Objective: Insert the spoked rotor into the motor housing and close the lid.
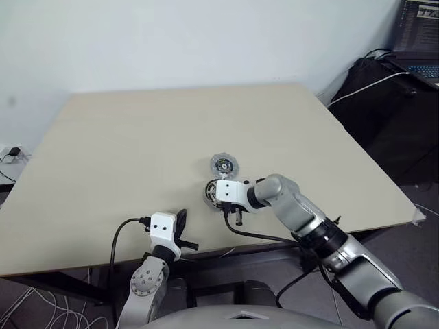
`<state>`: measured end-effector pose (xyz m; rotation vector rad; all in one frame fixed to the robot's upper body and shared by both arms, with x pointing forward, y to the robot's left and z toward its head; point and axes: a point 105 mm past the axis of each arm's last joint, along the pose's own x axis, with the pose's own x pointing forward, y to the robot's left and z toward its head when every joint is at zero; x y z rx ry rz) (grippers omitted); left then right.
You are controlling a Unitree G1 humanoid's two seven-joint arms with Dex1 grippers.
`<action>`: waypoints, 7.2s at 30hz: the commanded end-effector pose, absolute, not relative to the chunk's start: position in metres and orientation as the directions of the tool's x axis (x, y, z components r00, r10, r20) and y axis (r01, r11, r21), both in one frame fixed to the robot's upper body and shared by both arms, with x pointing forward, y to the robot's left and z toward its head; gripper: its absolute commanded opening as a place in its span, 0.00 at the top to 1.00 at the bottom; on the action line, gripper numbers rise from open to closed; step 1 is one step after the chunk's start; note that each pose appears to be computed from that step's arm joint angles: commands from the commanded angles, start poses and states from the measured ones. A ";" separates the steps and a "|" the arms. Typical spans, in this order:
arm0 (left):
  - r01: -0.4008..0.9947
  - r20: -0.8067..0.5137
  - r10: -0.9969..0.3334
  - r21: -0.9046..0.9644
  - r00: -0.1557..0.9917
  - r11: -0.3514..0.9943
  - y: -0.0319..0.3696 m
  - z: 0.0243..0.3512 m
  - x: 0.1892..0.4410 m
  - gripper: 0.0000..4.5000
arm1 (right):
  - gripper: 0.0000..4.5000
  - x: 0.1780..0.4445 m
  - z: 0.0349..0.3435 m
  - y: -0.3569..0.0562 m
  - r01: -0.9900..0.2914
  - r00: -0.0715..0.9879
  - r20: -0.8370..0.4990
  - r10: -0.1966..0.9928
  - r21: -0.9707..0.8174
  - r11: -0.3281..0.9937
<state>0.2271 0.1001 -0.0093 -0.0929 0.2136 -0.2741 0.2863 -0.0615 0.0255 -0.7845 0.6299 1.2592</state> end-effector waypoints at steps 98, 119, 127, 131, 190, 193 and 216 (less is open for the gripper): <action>0.325 -0.141 -0.331 -0.064 0.933 0.943 0.119 -0.062 0.231 1.00 | 0.99 0.308 -0.005 -0.168 -0.073 0.900 -0.422 -0.105 -0.384 0.920; 0.392 -0.001 -0.392 -0.019 0.920 0.920 0.094 -0.019 0.228 1.00 | 0.99 0.321 0.031 -0.113 -0.317 0.940 -0.158 0.301 -0.085 0.945; 0.366 0.009 -0.366 -0.024 0.930 0.930 0.102 -0.015 0.229 1.00 | 0.99 0.315 0.047 -0.088 -0.463 0.884 -0.095 0.457 -0.044 0.885; 0.364 0.008 -0.364 -0.028 0.931 0.931 0.104 -0.015 0.230 1.00 | 0.99 0.315 0.053 -0.080 -0.495 0.868 -0.063 0.492 -0.065 0.866; 0.369 -0.024 -0.370 -0.050 0.929 0.928 0.102 -0.024 0.231 1.00 | 0.99 0.368 0.023 -0.088 -0.348 0.937 -0.129 0.324 -0.307 0.886; 0.365 -0.024 -0.367 -0.053 0.930 0.929 0.102 -0.024 0.231 1.00 | 0.99 0.364 0.025 -0.076 -0.428 0.904 -0.115 0.412 -0.271 0.862; 0.363 -0.032 -0.365 -0.056 0.930 0.930 0.103 -0.027 0.230 1.00 | 0.99 0.333 0.044 -0.034 -0.675 0.736 -0.111 0.667 -0.190 0.713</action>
